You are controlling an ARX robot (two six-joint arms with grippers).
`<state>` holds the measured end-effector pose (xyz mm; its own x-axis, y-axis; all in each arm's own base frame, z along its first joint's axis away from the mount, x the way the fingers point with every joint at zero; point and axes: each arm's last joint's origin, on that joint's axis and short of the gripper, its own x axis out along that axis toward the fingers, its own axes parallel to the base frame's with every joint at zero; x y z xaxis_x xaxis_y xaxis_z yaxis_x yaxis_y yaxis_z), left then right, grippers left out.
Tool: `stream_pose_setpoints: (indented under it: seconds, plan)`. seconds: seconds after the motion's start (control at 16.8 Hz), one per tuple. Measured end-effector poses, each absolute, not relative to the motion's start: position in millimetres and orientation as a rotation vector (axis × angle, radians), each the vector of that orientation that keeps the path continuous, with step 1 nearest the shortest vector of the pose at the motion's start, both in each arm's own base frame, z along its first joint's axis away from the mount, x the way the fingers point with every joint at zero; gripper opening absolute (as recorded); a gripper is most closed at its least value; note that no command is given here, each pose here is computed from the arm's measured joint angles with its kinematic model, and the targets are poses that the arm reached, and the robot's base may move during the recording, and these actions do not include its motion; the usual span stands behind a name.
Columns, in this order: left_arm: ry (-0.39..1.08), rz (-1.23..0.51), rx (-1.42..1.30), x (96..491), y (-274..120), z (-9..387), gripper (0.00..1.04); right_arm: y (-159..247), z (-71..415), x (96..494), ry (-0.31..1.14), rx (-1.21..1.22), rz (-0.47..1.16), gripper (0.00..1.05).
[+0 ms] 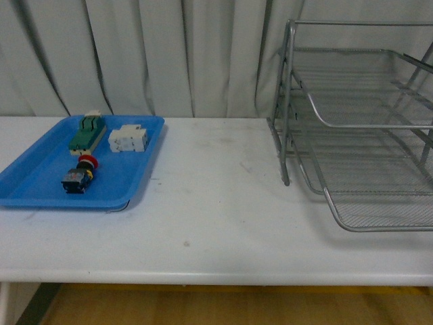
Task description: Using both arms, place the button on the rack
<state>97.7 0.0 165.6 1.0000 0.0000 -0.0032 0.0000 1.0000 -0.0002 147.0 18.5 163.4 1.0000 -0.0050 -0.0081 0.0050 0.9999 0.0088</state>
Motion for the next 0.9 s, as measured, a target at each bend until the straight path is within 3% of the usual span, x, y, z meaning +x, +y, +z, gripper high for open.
stream_pose_setpoints:
  seconds: [0.3, 0.9]
  plan:
    - [0.003, 0.0, 0.0, 98, 0, 166, 0.98, 0, 168, 132, -0.007, 0.006, -0.014, 0.02]
    - [0.003, 0.0, 0.0, 98, 0, 166, 0.98, 0, 170, 112, -0.012, 0.006, -0.003, 0.02]
